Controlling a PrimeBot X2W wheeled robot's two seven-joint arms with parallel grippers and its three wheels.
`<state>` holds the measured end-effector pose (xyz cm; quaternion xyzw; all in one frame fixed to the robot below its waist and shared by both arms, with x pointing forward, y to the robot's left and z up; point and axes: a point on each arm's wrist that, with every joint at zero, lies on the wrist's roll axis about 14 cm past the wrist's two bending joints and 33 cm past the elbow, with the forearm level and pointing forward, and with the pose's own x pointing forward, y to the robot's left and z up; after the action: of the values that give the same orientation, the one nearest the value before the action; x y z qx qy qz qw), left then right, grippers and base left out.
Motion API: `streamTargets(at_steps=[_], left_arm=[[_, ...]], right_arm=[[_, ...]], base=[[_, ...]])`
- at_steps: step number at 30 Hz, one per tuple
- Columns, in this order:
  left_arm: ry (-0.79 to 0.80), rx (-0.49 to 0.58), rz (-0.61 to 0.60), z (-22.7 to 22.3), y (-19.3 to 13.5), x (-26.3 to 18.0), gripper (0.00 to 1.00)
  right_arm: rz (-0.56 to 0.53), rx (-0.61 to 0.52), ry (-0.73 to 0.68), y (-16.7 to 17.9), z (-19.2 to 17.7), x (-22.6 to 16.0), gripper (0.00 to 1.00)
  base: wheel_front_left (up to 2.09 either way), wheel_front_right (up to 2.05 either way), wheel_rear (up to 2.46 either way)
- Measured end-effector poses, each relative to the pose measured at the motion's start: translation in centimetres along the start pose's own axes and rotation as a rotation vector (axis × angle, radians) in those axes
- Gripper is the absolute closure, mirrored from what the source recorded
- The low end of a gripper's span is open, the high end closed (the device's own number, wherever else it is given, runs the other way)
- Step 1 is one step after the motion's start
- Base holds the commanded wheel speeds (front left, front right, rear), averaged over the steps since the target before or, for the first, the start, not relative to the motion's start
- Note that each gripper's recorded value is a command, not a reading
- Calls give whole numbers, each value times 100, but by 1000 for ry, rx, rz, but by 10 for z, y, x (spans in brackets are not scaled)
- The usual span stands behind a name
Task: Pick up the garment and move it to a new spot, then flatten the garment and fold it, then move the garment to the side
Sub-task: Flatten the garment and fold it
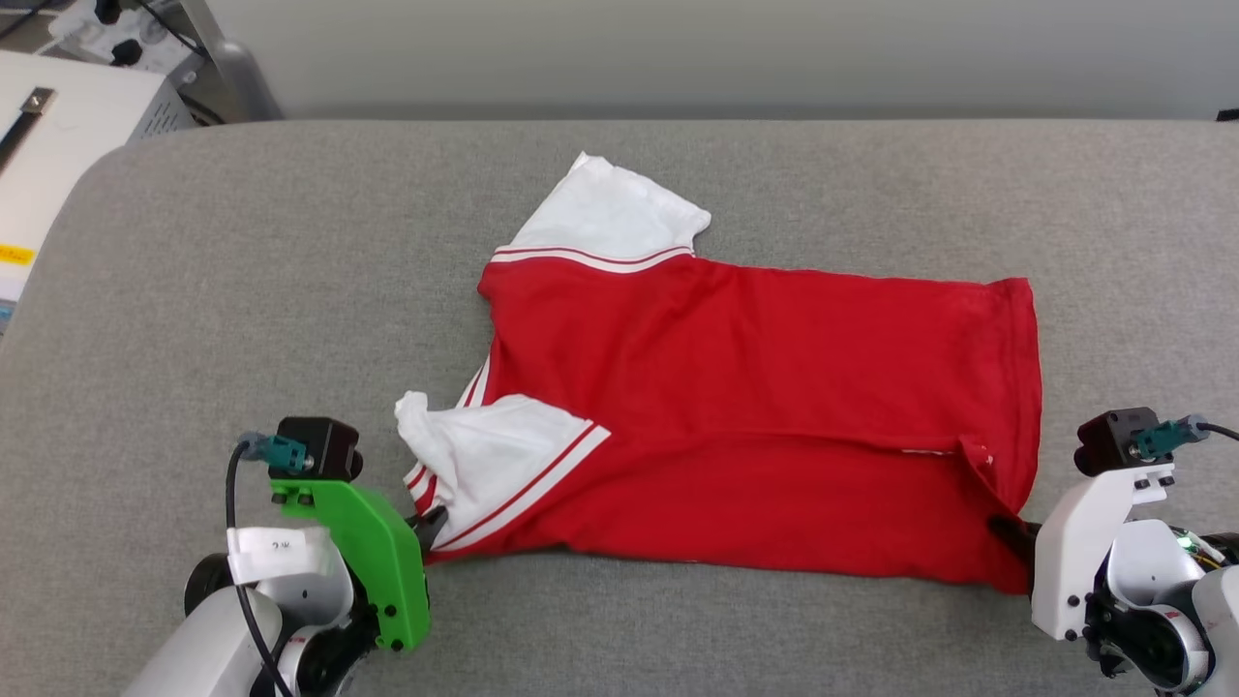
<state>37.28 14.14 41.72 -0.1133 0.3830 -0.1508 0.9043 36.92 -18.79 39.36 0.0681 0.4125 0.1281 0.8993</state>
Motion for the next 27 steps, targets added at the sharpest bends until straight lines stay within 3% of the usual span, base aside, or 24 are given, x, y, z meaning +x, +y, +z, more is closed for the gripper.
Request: streamTargets(at_steps=[8,16,25,26,27], left_arm=[[-21,-7,22,-16,1,-34,100],[-1,-77,67,-48,10,-64,100],[58,-187,86,-83,16,-59,100],[57,-194,87,-85,16,-56,100],[60,-199,88,-86,17,-54,94]], right_arm=[[16,-39,-32,15,-7,-32,100],[37,-20,-15,28,-37,-57,100],[21,35,3,26,-59,-56,100],[16,40,-4,25,-60,-55,94],[16,48,-8,25,-61,-53,84]], base=[[0,0,0],[0,0,0],[0,0,0],[0,0,0],[0,0,0]])
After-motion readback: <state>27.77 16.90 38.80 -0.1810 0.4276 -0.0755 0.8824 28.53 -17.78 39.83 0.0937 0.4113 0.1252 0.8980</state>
